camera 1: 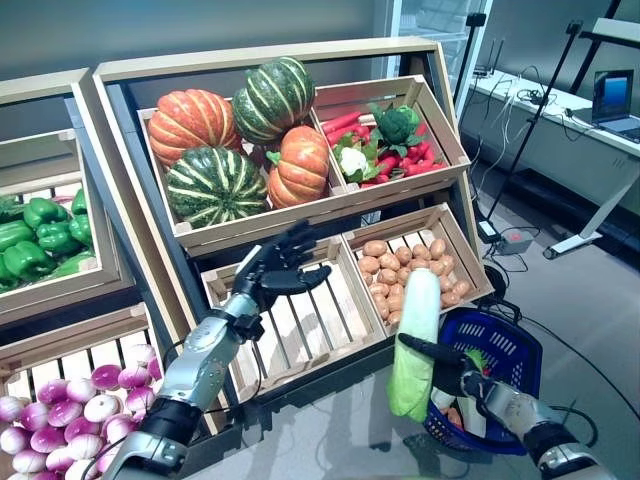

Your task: Put vegetables into the basket

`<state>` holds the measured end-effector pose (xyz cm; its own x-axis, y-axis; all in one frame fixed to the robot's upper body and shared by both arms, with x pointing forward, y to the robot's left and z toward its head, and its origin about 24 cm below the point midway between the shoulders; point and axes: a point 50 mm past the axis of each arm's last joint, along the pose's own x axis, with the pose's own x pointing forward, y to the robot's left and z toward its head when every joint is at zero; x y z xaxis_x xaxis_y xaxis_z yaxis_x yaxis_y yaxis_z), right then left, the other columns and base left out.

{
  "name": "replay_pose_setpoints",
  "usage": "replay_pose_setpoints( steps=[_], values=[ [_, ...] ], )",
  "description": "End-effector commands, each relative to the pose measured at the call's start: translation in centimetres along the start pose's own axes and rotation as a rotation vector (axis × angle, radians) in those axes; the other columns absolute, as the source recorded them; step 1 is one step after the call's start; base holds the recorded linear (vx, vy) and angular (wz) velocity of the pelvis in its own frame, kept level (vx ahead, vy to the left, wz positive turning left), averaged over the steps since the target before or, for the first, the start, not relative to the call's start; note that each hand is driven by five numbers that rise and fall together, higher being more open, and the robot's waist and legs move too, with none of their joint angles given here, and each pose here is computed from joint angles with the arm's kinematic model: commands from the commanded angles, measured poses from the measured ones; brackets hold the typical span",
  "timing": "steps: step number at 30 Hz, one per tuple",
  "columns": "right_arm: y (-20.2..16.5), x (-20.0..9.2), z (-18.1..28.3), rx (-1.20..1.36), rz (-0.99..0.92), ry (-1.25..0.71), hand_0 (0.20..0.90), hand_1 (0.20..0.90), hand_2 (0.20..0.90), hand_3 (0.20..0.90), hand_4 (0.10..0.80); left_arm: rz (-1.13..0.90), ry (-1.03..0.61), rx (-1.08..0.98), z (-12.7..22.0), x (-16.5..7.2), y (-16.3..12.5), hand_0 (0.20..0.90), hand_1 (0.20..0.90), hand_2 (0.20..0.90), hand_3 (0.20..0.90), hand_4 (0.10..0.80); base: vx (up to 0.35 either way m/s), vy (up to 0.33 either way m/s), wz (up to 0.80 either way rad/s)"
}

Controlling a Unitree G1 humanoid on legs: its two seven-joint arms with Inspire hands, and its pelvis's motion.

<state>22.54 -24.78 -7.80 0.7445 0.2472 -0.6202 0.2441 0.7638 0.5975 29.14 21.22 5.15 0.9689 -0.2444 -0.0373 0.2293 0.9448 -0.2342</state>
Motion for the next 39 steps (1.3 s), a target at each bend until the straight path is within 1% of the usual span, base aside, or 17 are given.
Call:
replay_pose_setpoints(
  steps=[1, 3, 6, 8, 11, 13, 15, 16, 18, 21, 25, 29, 35, 39],
  values=[
    [1.6, 0.0, 6.8, -0.035, 0.021, -0.256, 0.300, 0.300, 0.300, 0.300, 0.400, 0.024, -0.172, 0.099, 3.9, 0.9, 1.5, 0.900, 0.900, 0.900, 0.900, 0.800, 0.039, -0.009, 0.00],
    [0.0, -0.7, 6.8, -0.006, -0.054, -0.268, 0.300, 0.300, 0.300, 0.300, 0.400, 0.048, -0.131, 0.089, 2.8, 0.3, 2.1, 0.900, 0.900, 0.900, 0.900, 0.800, 0.050, -0.016, 0.00],
    [-3.1, -2.3, 6.8, 0.073, -0.216, -0.309, 0.300, 0.300, 0.300, 0.300, 0.400, 0.100, -0.073, 0.051, 0.9, -1.0, 3.4, 0.900, 0.900, 0.900, 0.900, 0.800, 0.050, -0.023, 0.00],
    [-3.7, -2.6, 6.9, 0.076, -0.257, -0.316, 0.300, 0.300, 0.300, 0.300, 0.400, 0.107, -0.065, 0.040, 0.5, -1.2, 3.5, 0.900, 0.900, 0.900, 0.900, 0.800, 0.043, -0.017, 0.01],
    [-5.4, -3.7, 7.0, 0.072, -0.414, -0.330, 0.300, 0.300, 0.300, 0.300, 0.400, 0.119, -0.036, 0.001, -0.8, -1.8, 3.6, 0.900, 0.900, 0.900, 0.900, 0.800, 0.077, -0.033, 0.01],
    [-5.5, -3.8, 7.5, 0.096, -0.467, -0.359, 0.300, 0.300, 0.300, 0.300, 0.400, 0.115, -0.029, -0.013, -1.2, -1.8, 3.2, 0.900, 0.900, 0.900, 0.900, 0.800, -0.023, -0.034, 0.01],
    [-5.0, -3.6, 8.2, 0.114, -0.485, -0.391, 0.300, 0.300, 0.300, 0.300, 0.400, 0.097, -0.028, -0.011, -1.3, -1.5, 2.8, 0.900, 0.900, 0.900, 0.900, 0.800, -0.144, -0.036, 0.01],
    [-3.8, -2.9, 9.4, 0.152, -0.477, -0.434, 0.300, 0.300, 0.300, 0.300, 0.400, 0.078, -0.041, -0.016, -1.2, -0.7, 2.2, 0.900, 0.900, 0.900, 0.900, 0.800, -0.266, -0.043, 0.00],
    [-2.8, -2.6, 10.6, 0.174, -0.477, -0.491, 0.300, 0.300, 0.300, 0.300, 0.400, 0.049, -0.065, -0.031, -0.8, 0.2, 1.4, 0.900, 0.900, 0.900, 0.900, 0.800, -0.328, -0.044, -0.04],
    [-1.4, -2.8, 13.1, 0.159, -0.455, -0.589, 0.300, 0.300, 0.300, 0.300, 0.400, 0.013, -0.113, -0.037, 0.2, 1.5, 0.1, 0.900, 0.900, 0.900, 0.900, 0.800, -0.261, -0.017, 0.06],
    [0.0, -3.3, 15.6, 0.128, -0.446, -0.704, 0.300, 0.300, 0.300, 0.300, 0.400, -0.010, -0.179, -0.037, 1.6, 2.1, -0.6, 0.900, 0.900, 0.900, 0.900, 0.800, -0.259, 0.014, -0.09],
    [0.6, -4.9, 18.2, 0.105, -0.460, -0.833, 0.300, 0.300, 0.300, 0.300, 0.400, -0.037, -0.217, -0.025, 2.6, 2.4, -1.4, 0.900, 0.900, 0.900, 0.900, 0.800, -0.165, 0.049, -0.09],
    [0.9, -8.6, 22.5, 0.074, -0.557, -0.984, 0.300, 0.300, 0.300, 0.300, 0.400, -0.069, -0.217, 0.004, 3.5, 2.6, -1.7, 0.900, 0.900, 0.900, 0.900, 0.800, -0.068, 0.015, 0.01],
    [1.8, -11.8, 25.8, 0.049, -0.626, -1.079, 0.300, 0.300, 0.300, 0.300, 0.400, -0.074, -0.225, 0.010, 4.0, 2.4, -1.3, 0.900, 0.900, 0.900, 0.900, 0.800, -0.088, -0.003, 0.03]
  ],
)
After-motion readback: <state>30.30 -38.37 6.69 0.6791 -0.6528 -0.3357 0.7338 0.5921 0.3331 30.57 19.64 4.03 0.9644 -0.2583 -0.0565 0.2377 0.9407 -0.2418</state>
